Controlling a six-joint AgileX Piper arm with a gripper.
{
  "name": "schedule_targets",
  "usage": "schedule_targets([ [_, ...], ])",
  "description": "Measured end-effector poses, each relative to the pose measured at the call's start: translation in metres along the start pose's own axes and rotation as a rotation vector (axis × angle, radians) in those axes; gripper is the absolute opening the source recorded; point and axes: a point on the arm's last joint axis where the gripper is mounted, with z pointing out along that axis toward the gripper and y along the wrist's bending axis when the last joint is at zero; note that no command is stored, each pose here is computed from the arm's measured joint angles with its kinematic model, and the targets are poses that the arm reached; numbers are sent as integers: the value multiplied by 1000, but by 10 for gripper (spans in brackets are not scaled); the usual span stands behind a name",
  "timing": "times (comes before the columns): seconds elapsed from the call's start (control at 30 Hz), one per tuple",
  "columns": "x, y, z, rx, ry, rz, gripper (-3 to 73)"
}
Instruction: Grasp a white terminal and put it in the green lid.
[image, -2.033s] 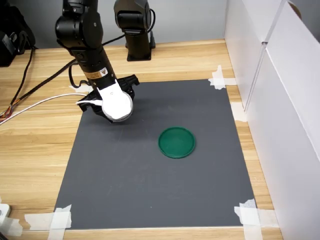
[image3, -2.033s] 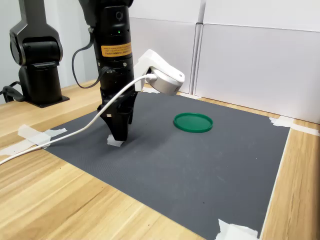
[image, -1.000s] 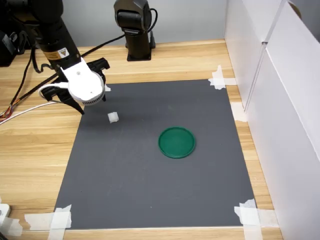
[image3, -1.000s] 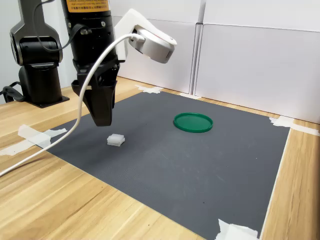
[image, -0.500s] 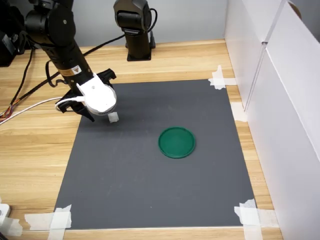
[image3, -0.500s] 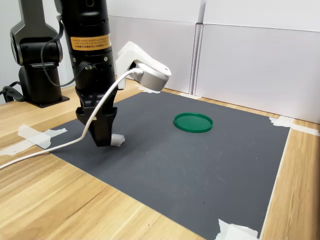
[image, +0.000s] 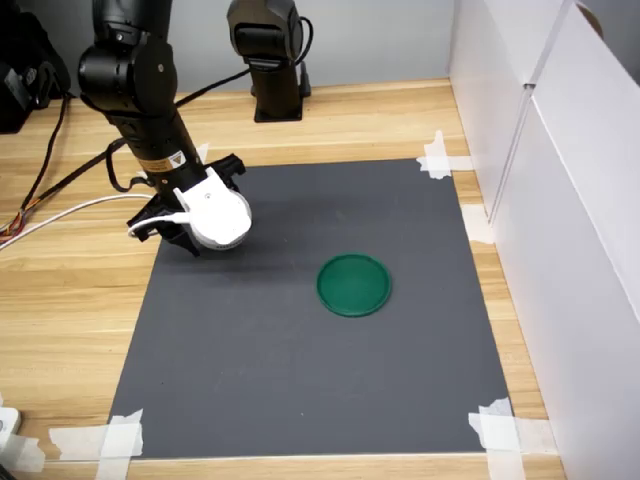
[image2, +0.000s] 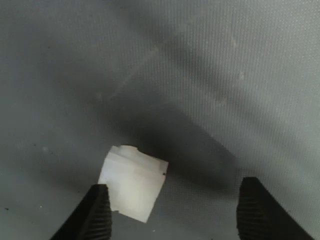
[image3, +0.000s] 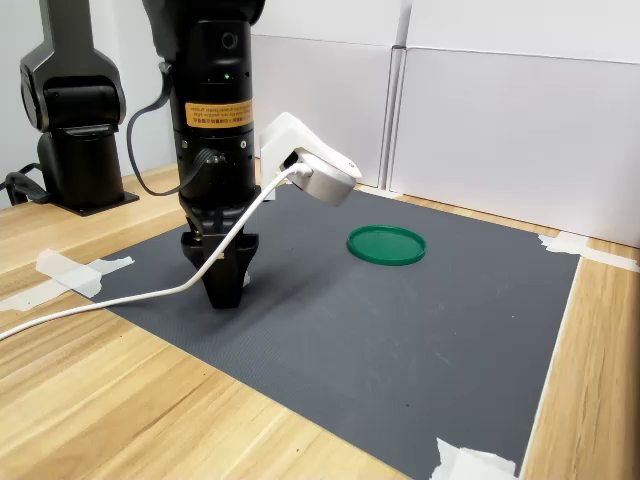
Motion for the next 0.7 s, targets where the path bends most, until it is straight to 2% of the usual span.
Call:
schedule_targets([
  [0.47,1,1,-4,17,-1,12,619],
  [0.7,4,9,-38,74,-51,-43,619],
])
